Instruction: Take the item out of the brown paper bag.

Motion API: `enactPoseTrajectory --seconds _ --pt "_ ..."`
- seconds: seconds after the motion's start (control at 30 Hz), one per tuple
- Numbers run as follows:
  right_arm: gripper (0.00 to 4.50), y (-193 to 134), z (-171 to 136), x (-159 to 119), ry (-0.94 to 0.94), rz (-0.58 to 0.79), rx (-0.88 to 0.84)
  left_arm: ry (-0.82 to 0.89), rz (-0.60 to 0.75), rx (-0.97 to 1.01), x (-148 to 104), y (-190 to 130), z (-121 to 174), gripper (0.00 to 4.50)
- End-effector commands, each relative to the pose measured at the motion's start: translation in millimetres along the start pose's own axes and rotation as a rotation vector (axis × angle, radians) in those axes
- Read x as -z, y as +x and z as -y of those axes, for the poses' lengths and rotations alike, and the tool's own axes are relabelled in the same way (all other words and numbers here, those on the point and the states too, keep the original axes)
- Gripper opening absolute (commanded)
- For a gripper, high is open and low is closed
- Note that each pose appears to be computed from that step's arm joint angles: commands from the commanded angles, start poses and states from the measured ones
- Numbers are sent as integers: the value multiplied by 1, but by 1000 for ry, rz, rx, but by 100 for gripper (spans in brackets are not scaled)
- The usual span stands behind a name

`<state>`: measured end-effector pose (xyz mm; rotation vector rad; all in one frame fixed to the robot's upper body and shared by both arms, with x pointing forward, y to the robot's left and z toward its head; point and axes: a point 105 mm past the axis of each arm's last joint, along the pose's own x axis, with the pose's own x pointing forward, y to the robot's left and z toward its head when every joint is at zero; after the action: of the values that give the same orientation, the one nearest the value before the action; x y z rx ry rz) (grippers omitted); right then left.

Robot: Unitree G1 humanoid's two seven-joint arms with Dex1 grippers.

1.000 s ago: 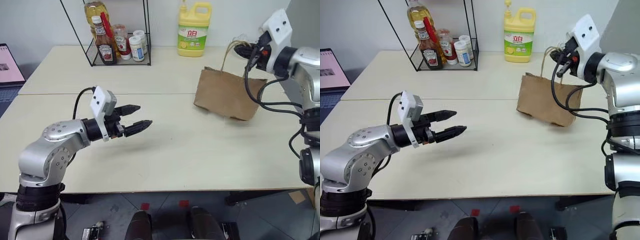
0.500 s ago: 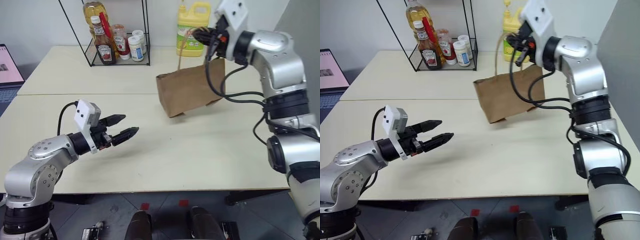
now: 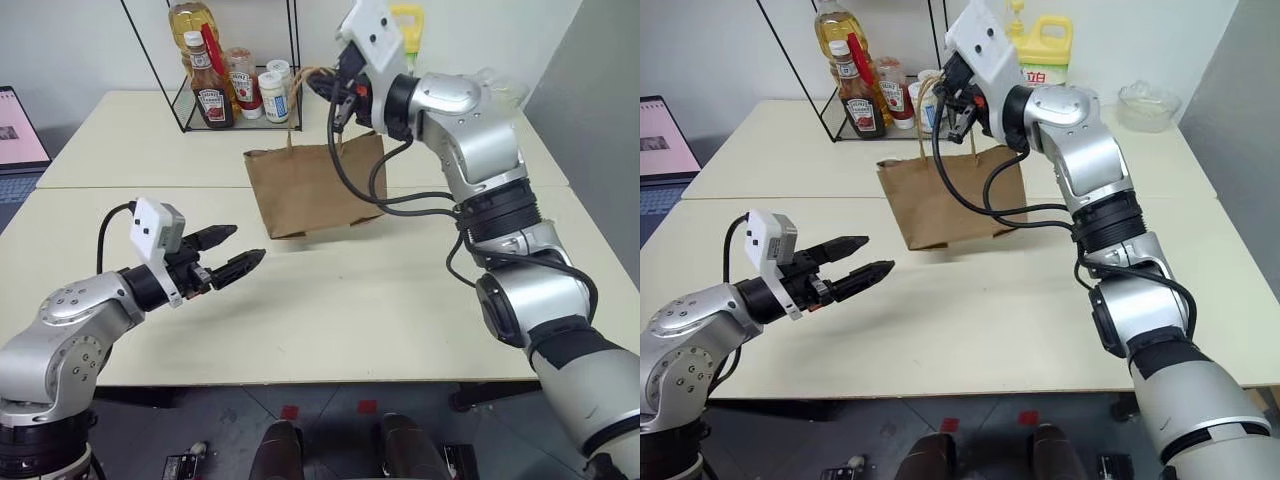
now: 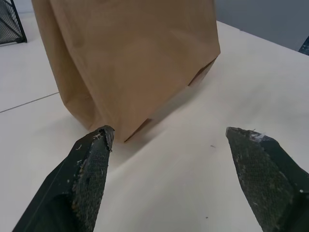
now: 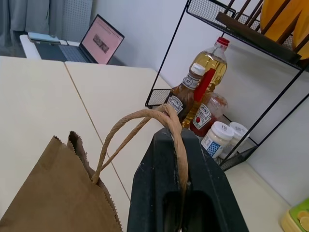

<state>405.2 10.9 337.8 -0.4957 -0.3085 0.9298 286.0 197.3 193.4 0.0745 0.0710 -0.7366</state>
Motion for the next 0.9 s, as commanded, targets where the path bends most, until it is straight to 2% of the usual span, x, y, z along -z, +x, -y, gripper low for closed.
enactPoseTrajectory --seconds 0.03,0.27,0.6,0.7,0.9 --pt "1 0 0 -16 -37 42 12 61 38 -18 -13 -3 -1 396" --pt "1 0 -14 -3 -19 4 -24 75 34 -6 -13 2 0 396" --pt "1 -9 -17 15 -19 -60 -47 81 37 16 -16 6 2 396" --pt "63 -15 -16 20 -28 -75 -50 81 38 22 -17 8 3 396" --pt "266 -37 -14 24 -45 -91 -71 82 42 39 -19 13 5 396"
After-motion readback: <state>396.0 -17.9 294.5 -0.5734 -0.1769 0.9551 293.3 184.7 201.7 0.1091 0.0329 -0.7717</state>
